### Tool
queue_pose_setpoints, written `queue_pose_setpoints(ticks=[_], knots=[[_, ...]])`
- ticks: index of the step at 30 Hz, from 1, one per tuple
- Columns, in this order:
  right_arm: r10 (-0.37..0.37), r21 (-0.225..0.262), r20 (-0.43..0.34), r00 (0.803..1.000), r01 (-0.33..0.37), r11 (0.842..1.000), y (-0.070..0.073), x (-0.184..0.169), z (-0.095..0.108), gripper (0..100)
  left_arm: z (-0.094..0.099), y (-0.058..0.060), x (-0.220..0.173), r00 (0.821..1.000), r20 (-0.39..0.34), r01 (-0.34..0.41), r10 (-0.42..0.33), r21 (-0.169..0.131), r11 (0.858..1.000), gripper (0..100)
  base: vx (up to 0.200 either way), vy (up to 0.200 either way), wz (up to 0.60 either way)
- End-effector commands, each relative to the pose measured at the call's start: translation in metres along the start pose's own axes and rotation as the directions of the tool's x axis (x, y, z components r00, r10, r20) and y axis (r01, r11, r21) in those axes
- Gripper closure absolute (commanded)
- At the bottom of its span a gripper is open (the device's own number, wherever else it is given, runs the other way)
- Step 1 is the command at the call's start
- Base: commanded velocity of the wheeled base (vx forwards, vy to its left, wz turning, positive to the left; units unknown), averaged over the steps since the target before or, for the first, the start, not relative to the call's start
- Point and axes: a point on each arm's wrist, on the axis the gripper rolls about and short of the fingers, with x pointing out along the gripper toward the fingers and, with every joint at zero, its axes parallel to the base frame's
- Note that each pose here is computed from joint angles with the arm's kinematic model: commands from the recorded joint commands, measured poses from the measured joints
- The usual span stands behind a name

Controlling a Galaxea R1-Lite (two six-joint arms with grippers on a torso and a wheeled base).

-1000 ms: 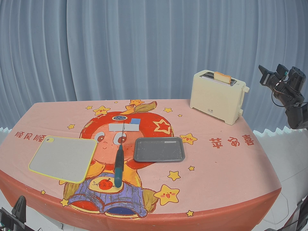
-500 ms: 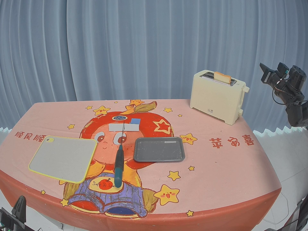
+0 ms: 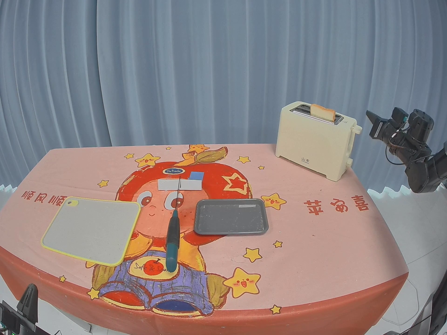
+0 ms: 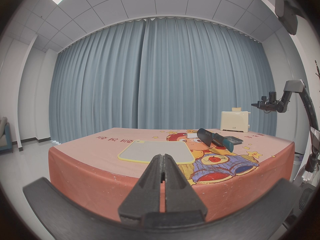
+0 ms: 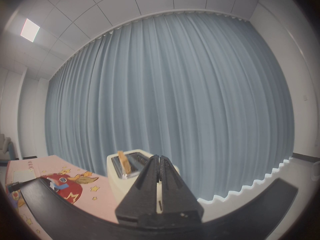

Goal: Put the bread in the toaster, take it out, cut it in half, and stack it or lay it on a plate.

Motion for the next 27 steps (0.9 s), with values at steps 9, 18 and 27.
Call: queue_pose_setpoints(ticks=[9,18,27], knots=[[0.058,-0.001,-0.103,0.993,-0.059,0.998,-0.027,0.003,-0.037,100,-0.005,0.0,0.001,1.0,-0.013,-0.001,0.001,0.0,1.0,100,0.0,0.0,0.0],[0.069,-0.016,-0.102,0.992,-0.071,0.997,-0.024,0.006,-0.038,100,-0.005,0.0,0.001,1.0,-0.013,-0.001,0.001,0.0,1.0,100,0.0,0.0,0.0],[0.082,-0.03,-0.106,0.991,-0.086,0.996,-0.019,0.007,-0.041,100,-0.005,0.0,0.001,1.0,-0.013,-0.001,0.001,0.0,1.0,100,0.0,0.0,0.0]])
